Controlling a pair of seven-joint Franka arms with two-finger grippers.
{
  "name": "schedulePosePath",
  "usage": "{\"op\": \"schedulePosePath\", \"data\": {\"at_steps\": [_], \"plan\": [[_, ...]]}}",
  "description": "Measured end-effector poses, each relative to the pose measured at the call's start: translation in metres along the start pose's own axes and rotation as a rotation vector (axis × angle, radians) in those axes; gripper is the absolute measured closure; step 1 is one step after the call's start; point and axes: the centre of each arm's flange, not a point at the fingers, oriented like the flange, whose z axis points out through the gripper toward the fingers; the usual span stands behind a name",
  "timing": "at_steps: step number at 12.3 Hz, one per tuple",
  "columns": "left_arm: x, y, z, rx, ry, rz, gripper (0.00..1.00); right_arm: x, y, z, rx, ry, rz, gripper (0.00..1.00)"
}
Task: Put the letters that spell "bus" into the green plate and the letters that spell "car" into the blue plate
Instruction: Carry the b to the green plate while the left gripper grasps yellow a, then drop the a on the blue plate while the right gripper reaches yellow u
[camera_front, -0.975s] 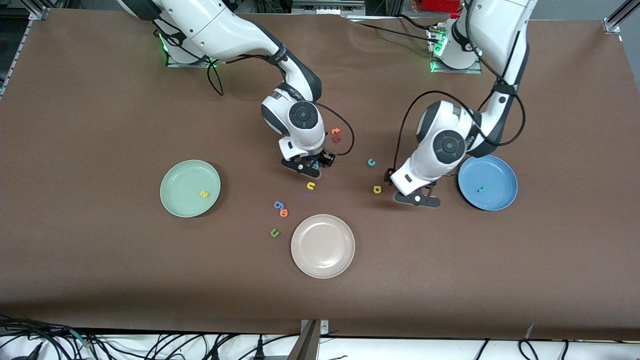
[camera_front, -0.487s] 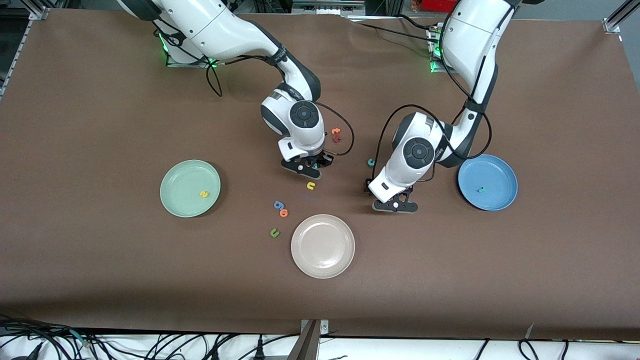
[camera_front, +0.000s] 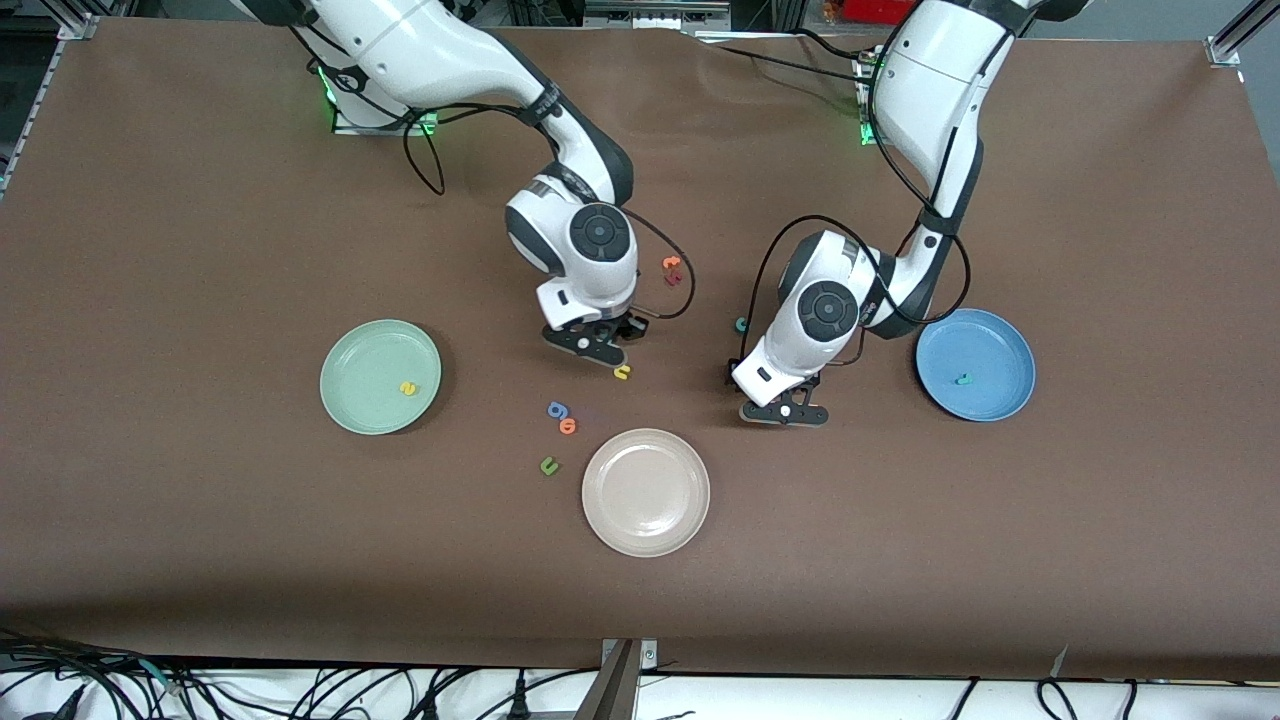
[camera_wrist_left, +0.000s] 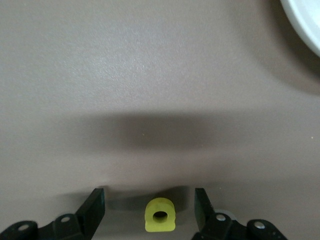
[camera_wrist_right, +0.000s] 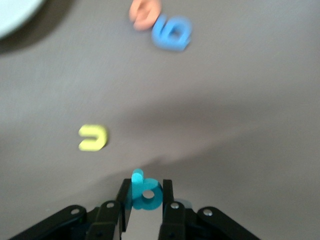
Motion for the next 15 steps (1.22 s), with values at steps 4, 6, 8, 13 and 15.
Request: {"op": "schedulePosePath", "data": {"at_steps": [4, 6, 8, 13, 15], "plan": [[-0.008, 0.003, 0.005, 0.015, -0.01, 0.027, 0.22, 0.094, 0.091, -0.038, -0.117, -0.017, -0.07, 0.72], [-0.01, 0.002, 0.005, 0.019, -0.012, 0.03, 0.26, 0.146, 0.148, -0.027, -0.162, -0.035, -0.062, 0.72], [-0.009, 0.001, 0.002, 0.021, -0.01, 0.031, 0.48, 0.184, 0.206, -0.006, -0.194, -0.072, -0.041, 0.72], [-0.009, 0.002, -0.003, 0.018, -0.004, 0.046, 0.72, 0.208, 0.264, 0.031, -0.219, -0.15, -0.013, 0.57], [0.001, -0.018, -0.016, 0.022, -0.006, 0.095, 0.72, 0.201, 0.247, 0.02, -0.179, -0.163, -0.014, 0.36]]}}
